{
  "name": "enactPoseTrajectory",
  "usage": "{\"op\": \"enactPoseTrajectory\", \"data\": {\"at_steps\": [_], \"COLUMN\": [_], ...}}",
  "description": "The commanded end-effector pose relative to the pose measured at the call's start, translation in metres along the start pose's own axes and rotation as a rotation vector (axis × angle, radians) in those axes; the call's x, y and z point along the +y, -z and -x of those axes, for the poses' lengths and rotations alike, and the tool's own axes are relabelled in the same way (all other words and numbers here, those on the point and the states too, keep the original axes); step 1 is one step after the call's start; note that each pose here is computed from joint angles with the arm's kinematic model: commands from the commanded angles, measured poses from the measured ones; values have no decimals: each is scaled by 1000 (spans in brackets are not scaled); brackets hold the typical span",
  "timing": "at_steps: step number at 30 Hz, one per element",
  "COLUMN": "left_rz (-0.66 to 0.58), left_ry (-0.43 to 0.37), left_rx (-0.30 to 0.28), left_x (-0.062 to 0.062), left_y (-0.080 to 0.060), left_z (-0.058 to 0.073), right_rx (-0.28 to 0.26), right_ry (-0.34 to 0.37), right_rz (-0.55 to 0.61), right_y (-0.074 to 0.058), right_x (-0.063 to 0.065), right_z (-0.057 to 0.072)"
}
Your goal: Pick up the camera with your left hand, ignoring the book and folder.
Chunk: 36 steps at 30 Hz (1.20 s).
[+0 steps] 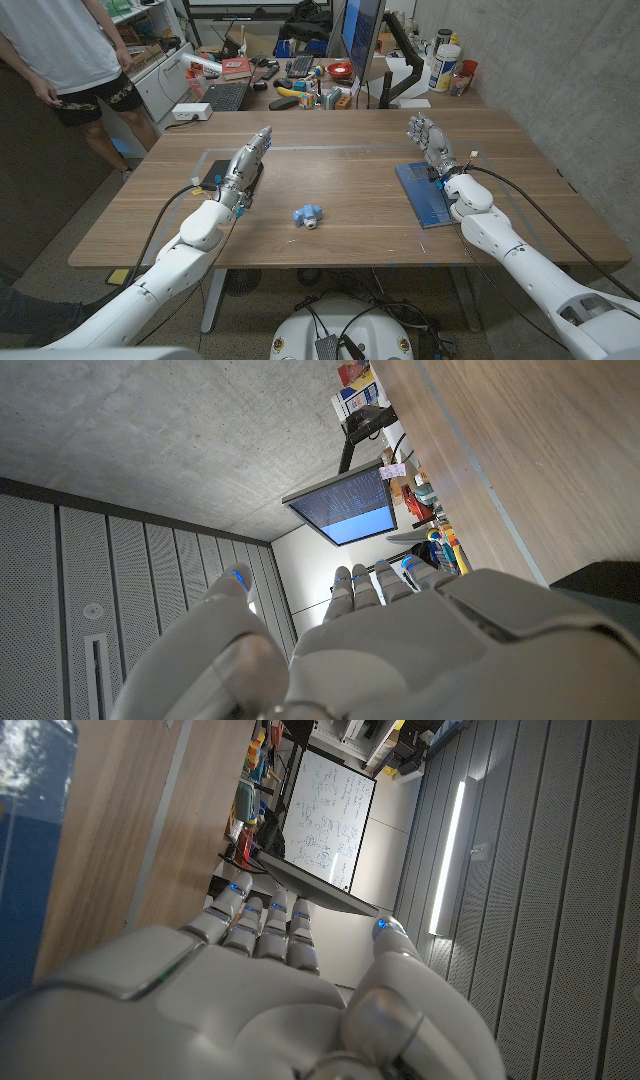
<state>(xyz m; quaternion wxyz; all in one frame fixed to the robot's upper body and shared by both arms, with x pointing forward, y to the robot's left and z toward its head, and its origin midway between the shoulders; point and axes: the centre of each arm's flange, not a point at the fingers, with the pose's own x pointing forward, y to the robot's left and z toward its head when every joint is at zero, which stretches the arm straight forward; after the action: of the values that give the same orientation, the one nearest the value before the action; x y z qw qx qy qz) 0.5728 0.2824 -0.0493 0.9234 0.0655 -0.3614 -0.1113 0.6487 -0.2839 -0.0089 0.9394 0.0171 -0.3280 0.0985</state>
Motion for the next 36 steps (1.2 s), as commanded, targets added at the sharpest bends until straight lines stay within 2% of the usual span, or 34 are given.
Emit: {"op": "enactPoseTrajectory", "data": {"at_steps": [1, 18, 36], "left_rz": [-14, -35, -52], "left_ry": [7, 6, 19], "left_rx": [-12, -19, -33], "left_x": [-2, -3, -10], "left_y": [-3, -6, -9], "left_z": [9, 22, 25], "right_rx": [-9, -14, -3], "right_ry": [2, 1, -10], "right_rz": [4, 3, 9], "right_y": [-2, -2, 3], "right_x": [2, 8, 10], "right_z": [-4, -6, -7]}}
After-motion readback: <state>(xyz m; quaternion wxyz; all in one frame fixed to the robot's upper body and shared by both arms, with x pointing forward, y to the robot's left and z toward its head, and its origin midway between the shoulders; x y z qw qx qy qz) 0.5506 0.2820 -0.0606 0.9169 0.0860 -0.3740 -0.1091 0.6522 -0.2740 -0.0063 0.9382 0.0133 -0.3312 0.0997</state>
